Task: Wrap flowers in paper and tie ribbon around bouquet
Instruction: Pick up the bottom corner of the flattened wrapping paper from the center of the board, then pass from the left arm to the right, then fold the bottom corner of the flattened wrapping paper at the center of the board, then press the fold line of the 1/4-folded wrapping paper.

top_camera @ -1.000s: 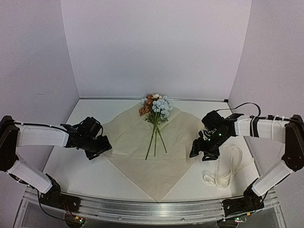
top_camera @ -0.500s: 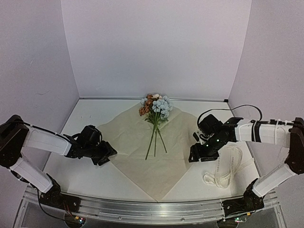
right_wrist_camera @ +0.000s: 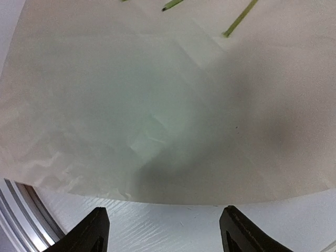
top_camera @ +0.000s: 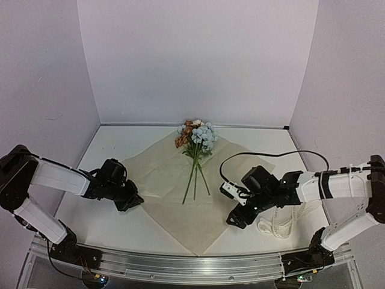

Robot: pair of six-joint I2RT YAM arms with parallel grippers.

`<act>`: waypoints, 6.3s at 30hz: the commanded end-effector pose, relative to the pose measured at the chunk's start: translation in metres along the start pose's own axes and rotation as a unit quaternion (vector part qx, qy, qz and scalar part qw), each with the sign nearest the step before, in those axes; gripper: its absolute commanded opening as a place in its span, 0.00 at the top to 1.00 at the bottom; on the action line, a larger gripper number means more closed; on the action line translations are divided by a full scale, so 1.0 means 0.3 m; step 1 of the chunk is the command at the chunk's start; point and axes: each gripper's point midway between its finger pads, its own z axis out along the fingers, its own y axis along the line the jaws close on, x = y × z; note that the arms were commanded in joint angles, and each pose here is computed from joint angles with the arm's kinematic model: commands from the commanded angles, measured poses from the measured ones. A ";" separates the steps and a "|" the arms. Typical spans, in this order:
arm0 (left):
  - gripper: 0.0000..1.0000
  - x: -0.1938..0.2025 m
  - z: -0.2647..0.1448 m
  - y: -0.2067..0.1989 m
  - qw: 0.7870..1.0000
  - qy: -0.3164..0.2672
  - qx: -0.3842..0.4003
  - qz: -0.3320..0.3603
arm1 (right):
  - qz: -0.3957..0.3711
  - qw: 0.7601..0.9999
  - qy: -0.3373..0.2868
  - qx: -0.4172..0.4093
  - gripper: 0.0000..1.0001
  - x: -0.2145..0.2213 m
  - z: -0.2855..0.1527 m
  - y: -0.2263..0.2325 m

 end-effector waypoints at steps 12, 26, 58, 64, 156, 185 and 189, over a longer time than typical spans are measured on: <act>1.00 -0.016 -0.105 -0.032 0.993 0.076 0.064 -0.057 | -0.384 0.919 -0.088 -0.028 0.21 0.029 -0.016 0.303; 1.00 -0.030 -0.121 -0.034 0.991 0.095 0.069 -0.058 | -0.499 0.843 -0.171 0.102 0.21 -0.165 0.126 0.482; 0.53 -0.091 -0.230 0.043 1.000 0.010 0.003 0.001 | -0.345 0.936 -0.072 0.017 1.00 -0.280 -0.056 0.462; 0.39 -0.153 -0.298 -0.015 0.998 -0.041 -0.004 0.057 | -0.256 0.965 -0.051 0.008 1.00 -0.436 -0.011 0.344; 0.77 0.044 0.096 -0.196 0.953 0.071 0.013 0.293 | 0.359 0.924 0.108 0.070 0.90 -0.156 0.165 -0.097; 0.79 0.093 0.075 -0.007 0.955 0.059 -0.112 0.268 | 0.415 0.886 0.133 0.157 0.96 -0.004 0.190 -0.177; 0.79 0.015 0.033 0.055 0.963 0.026 -0.141 0.229 | 0.416 0.884 0.138 0.161 0.96 0.017 0.186 -0.178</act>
